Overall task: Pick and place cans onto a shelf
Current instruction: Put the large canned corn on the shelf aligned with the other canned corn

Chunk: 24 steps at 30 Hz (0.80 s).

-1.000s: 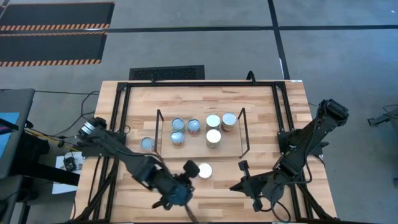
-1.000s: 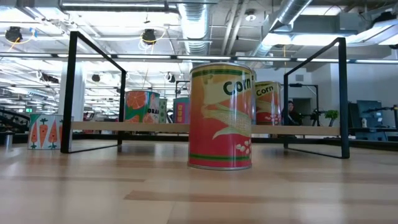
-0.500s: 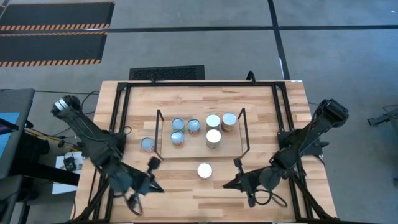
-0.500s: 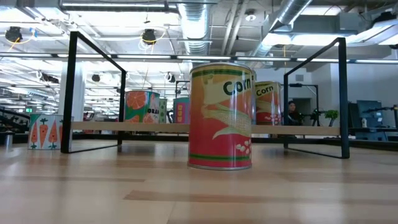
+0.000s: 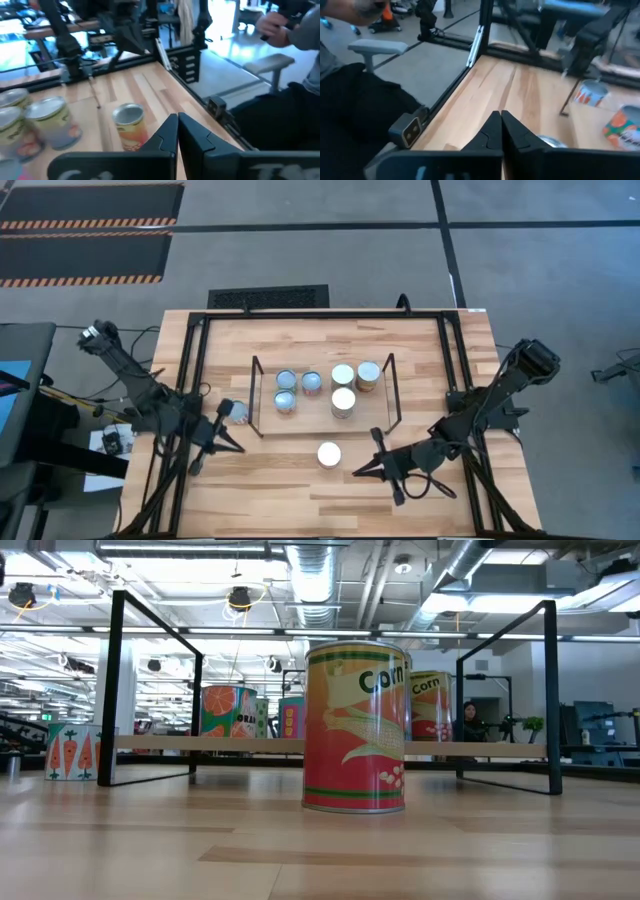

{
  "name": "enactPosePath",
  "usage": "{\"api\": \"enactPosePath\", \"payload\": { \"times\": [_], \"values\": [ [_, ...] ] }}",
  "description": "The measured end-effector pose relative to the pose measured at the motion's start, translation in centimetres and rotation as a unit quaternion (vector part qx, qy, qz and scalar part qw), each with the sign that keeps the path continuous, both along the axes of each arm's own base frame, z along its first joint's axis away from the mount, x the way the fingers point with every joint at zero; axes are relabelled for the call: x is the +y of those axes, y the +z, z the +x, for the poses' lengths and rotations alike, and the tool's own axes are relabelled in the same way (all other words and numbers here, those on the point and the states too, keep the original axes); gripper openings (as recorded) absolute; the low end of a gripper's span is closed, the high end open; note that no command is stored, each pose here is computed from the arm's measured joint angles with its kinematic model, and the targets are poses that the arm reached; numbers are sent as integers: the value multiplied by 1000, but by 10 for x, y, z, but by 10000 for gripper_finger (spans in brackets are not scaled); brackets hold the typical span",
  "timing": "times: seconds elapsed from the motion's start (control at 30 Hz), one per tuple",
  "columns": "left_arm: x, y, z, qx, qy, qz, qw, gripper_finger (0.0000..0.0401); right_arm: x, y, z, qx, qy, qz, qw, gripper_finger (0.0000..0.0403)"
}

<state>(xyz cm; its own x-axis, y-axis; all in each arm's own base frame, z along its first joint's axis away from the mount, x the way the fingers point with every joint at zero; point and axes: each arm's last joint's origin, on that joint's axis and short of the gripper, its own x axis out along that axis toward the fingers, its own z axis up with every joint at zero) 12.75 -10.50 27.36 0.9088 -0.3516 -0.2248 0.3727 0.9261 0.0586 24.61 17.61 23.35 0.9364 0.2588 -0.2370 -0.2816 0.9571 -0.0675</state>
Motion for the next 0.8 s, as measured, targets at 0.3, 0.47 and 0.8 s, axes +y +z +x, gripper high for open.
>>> {"api": "enactPosePath", "payload": {
  "times": [0.3, 0.47, 0.8],
  "values": [
    [33, 1, -2, -30, 30, 1, 999, 1, -6, 23, 16, 86, -12, -2, 996, 13],
    [41, 1, 3, -31, 41, 12, 999, 1, -13, 26, 19, 113, -31, -1, 993, 49],
    [49, -4, 5, -3, 66, 16, 998, 1, 6, 0, 54, 226, -47, -94, 969, 134]
  ]
}}
